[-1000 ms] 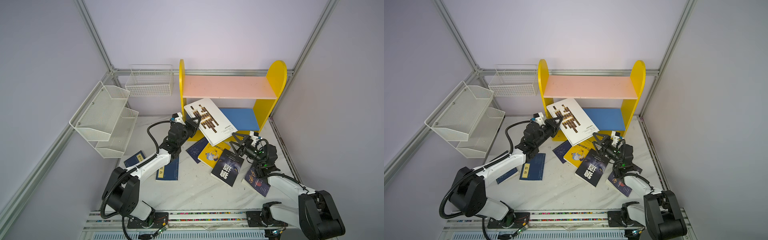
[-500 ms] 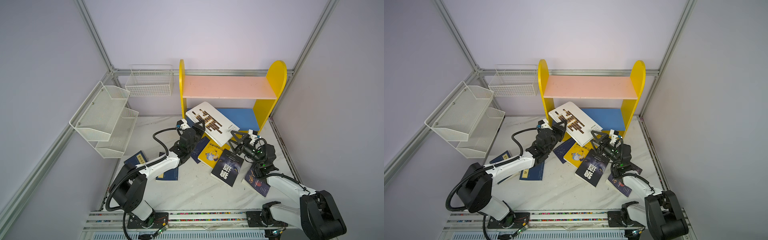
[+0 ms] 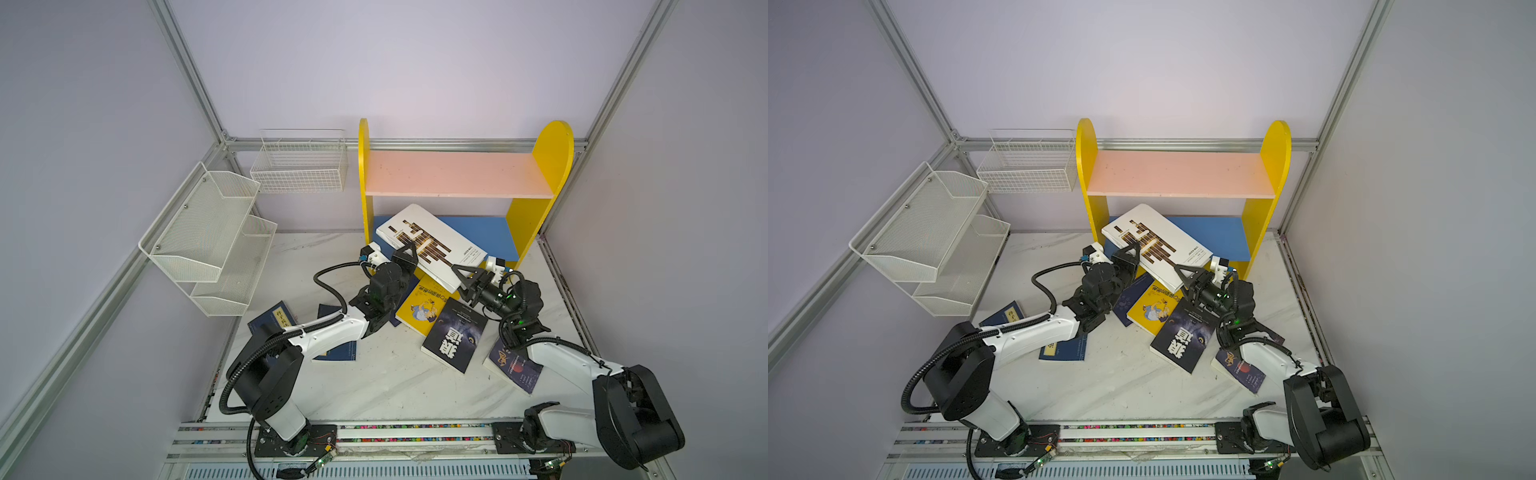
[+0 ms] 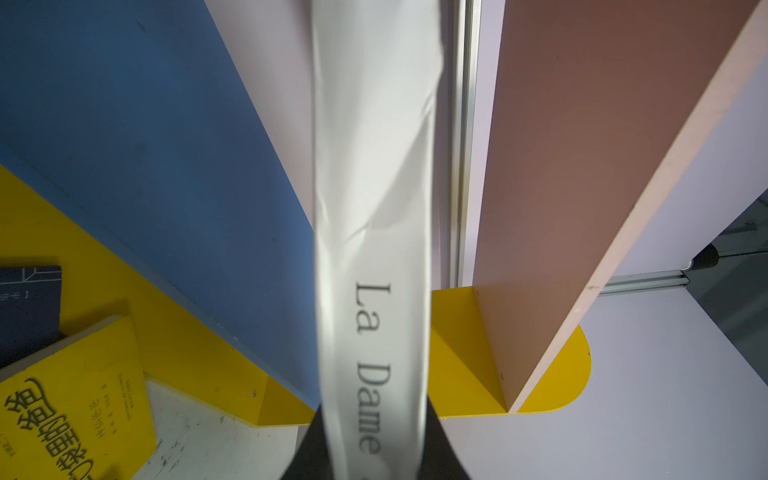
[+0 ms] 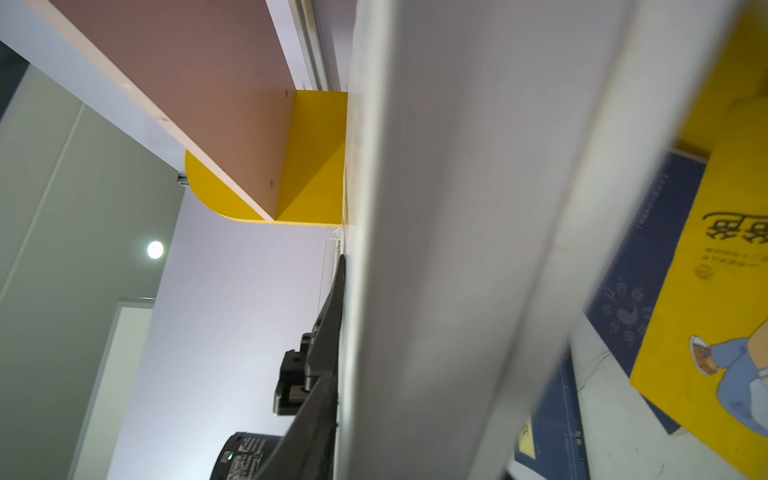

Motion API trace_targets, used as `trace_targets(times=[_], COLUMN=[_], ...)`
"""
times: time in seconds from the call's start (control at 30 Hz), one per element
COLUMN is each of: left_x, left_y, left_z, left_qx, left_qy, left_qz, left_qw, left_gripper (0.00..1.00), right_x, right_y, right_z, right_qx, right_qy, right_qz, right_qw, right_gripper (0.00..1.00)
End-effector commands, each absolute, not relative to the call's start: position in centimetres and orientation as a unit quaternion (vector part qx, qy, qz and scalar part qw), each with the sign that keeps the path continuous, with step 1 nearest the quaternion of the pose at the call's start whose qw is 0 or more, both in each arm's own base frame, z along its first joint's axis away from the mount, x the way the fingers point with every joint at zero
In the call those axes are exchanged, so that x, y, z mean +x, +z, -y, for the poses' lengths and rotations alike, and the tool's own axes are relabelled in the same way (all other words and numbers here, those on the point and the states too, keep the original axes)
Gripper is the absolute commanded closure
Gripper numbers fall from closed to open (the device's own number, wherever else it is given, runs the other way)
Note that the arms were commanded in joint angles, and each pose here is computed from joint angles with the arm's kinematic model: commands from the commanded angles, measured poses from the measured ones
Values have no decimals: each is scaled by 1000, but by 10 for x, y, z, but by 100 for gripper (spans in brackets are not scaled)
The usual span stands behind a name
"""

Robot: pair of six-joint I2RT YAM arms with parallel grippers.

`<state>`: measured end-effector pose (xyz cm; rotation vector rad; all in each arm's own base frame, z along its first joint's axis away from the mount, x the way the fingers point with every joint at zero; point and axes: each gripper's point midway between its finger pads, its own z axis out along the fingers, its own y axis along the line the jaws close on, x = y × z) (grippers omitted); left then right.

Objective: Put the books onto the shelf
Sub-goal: 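Push the white book onto the blue shelf with right gripper while left withdraws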

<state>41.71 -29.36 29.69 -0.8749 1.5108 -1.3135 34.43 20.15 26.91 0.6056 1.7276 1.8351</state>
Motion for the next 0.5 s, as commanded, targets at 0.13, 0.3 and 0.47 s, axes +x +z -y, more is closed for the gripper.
trace_targets(times=[0.13, 0.3, 0.47], left_x=[405, 381, 348], left_y=[332, 315, 288], left_z=[284, 251, 213], left_qx=[-325, -310, -279], left_qy=[-551, -500, -411], left_qz=[-598, -663, -759], left_qw=[484, 463, 421], left_gripper=[14, 0, 0], right_x=[371, 395, 421], right_y=[285, 278, 252], right_z=[-197, -205, -216], right_qx=[200, 156, 101], right_qy=[687, 663, 616], right_qz=[-642, -683, -745], right_qw=[277, 264, 233], right_gripper=[76, 79, 81])
